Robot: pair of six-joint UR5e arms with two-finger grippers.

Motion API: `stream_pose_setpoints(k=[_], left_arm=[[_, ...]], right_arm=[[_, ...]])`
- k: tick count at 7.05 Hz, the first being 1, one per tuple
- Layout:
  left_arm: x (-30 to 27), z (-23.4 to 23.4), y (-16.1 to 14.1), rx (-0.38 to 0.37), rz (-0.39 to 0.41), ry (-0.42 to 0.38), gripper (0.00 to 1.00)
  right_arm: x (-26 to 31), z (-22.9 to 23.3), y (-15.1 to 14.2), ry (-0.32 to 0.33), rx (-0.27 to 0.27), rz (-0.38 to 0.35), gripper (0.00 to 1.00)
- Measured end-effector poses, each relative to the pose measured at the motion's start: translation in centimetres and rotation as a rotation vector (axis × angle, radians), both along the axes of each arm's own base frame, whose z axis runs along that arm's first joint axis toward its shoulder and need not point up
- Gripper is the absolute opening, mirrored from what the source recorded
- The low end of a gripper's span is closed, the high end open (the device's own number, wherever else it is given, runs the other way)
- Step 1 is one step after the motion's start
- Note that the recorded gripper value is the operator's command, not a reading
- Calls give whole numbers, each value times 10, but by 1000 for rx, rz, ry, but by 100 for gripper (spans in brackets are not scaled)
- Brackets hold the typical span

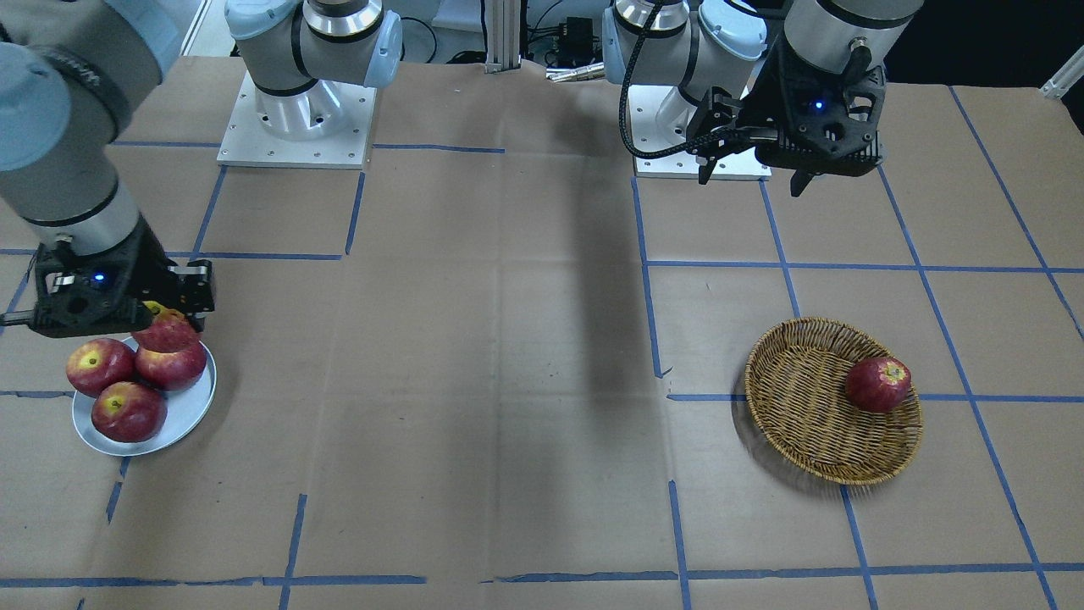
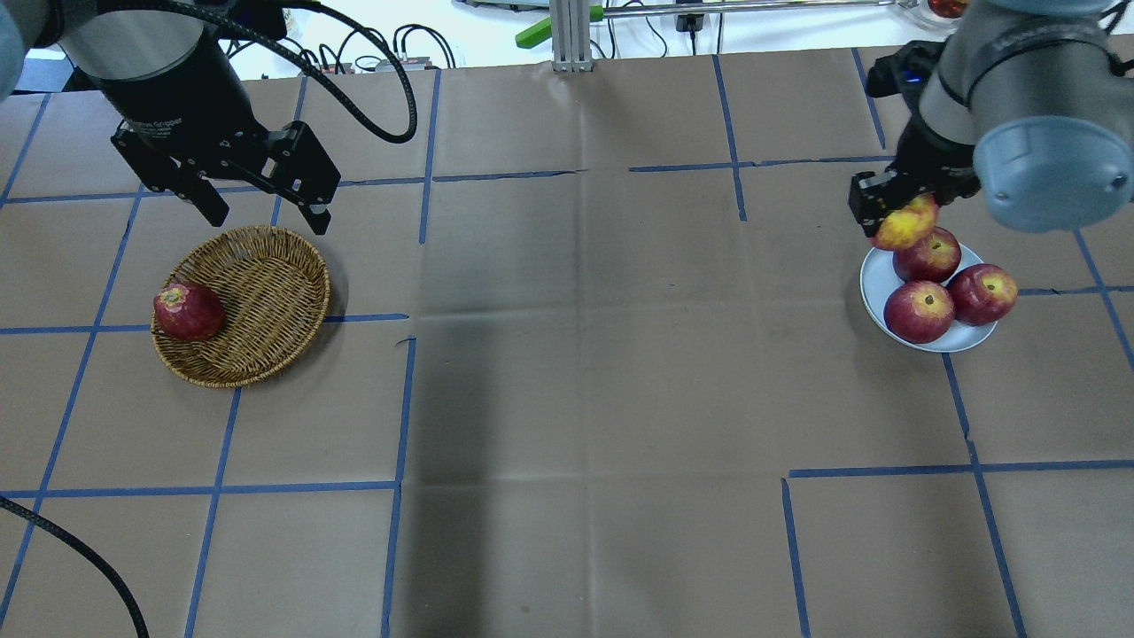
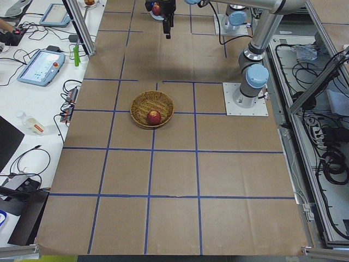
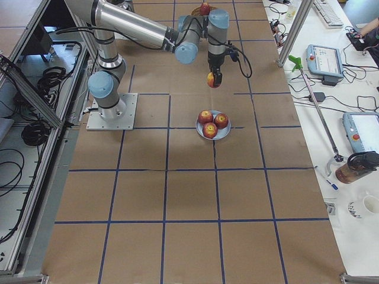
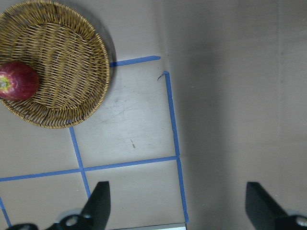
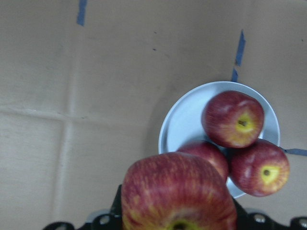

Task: Transfer apple from basket to plate
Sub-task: 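Carry the apple with the right gripper over the white plate, then lower the apple onto the other apples and open the right gripper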

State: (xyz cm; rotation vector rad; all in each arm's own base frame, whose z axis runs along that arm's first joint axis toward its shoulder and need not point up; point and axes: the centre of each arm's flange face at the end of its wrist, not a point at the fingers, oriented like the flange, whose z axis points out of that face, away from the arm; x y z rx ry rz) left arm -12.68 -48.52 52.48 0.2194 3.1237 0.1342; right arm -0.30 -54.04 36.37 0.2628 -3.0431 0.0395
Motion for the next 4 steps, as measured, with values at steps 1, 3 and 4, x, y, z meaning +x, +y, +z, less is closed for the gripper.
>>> stream_pose_setpoints(k=[1, 3, 4], left_arm=[[0, 0, -2, 0, 0, 0, 100], [0, -2, -7, 4, 4, -2, 99], [0, -4, -8, 6, 6, -3, 100]], right_arm=[[-37, -13, 4, -14, 19, 7, 62], [-75, -41, 3, -43, 28, 20, 62], [-87, -54, -2, -45, 28, 22, 62]])
